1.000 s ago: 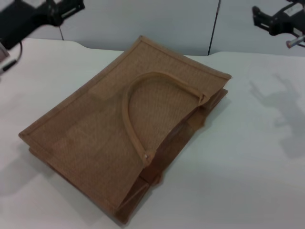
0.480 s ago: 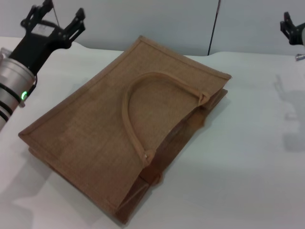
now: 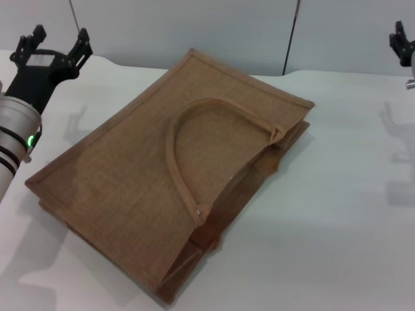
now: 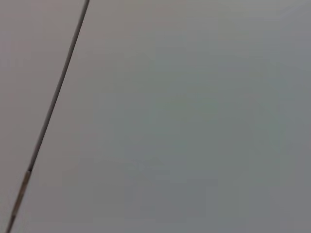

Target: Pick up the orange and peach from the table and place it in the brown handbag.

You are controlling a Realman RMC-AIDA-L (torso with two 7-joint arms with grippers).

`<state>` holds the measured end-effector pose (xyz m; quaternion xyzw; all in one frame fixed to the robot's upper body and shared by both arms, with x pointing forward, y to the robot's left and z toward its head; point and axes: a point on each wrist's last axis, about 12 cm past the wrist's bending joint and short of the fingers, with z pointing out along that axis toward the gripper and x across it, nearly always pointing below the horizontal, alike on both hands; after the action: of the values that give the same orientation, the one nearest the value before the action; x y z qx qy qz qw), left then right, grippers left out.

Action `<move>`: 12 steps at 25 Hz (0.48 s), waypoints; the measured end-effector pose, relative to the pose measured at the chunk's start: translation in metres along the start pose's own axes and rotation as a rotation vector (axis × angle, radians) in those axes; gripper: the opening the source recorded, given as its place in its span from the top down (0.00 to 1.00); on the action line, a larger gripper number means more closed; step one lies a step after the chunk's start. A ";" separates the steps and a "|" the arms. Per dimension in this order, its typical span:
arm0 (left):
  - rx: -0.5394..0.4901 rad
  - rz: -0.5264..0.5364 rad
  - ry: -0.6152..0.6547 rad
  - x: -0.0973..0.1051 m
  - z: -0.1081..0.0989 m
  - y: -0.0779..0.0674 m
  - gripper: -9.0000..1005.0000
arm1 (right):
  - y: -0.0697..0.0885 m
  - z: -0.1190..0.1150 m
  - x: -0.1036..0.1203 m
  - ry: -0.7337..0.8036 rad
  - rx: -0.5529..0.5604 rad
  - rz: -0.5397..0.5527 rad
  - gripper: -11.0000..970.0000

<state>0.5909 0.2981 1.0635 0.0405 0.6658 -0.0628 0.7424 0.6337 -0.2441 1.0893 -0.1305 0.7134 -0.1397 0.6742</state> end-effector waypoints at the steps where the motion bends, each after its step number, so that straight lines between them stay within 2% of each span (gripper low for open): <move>1: -0.003 0.000 0.010 0.001 0.000 0.000 0.19 | 0.000 0.000 0.000 -0.005 0.006 -0.007 0.15; 12: -0.015 0.006 0.027 0.003 -0.001 0.005 0.22 | -0.003 0.005 -0.002 -0.014 0.020 -0.033 0.15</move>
<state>0.5912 0.3026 1.0609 0.0379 0.6763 -0.0549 0.7336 0.6391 -0.2465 1.0919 -0.1365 0.7048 -0.1571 0.6782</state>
